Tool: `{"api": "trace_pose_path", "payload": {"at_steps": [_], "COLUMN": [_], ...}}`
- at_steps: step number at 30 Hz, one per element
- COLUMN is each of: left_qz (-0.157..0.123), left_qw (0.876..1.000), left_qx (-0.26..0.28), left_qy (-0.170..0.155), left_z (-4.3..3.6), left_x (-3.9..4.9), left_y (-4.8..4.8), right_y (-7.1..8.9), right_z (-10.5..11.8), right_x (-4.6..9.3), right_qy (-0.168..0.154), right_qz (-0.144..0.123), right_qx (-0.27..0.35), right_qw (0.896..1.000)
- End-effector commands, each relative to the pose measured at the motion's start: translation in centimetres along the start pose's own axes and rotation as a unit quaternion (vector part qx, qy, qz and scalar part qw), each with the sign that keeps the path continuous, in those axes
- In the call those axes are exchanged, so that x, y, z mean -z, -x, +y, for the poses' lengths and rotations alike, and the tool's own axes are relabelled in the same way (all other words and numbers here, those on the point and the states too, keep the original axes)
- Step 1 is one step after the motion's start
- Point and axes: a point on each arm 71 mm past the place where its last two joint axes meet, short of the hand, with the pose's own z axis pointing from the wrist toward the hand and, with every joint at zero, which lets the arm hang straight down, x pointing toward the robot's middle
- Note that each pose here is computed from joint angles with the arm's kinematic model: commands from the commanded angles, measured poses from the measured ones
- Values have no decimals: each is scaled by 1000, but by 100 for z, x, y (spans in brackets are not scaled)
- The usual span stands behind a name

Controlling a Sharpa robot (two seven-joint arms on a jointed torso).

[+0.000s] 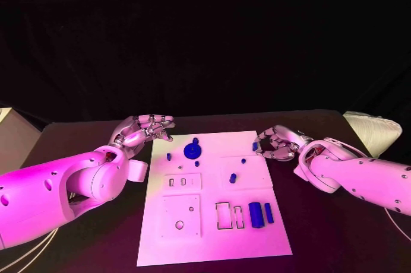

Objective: Assemble the parts on the task board

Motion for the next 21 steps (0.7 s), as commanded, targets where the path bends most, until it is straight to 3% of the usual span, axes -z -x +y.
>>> {"api": "trace_pose_path", "payload": {"at_steps": [1, 21], "left_qz": [8, 9], "left_qw": [1000, 1000], "left_qx": [6, 5], "left_qy": [-2, 0], "left_z": [-4, -2], "left_x": [-1, 0], "left_y": [-17, -16], "right_y": [-7, -57], "right_z": [7, 66], "right_x": [-6, -73], "right_qy": [2, 5], "right_qz": [-8, -3], "right_qx": [12, 12], "right_qw": [1000, 1000]}}
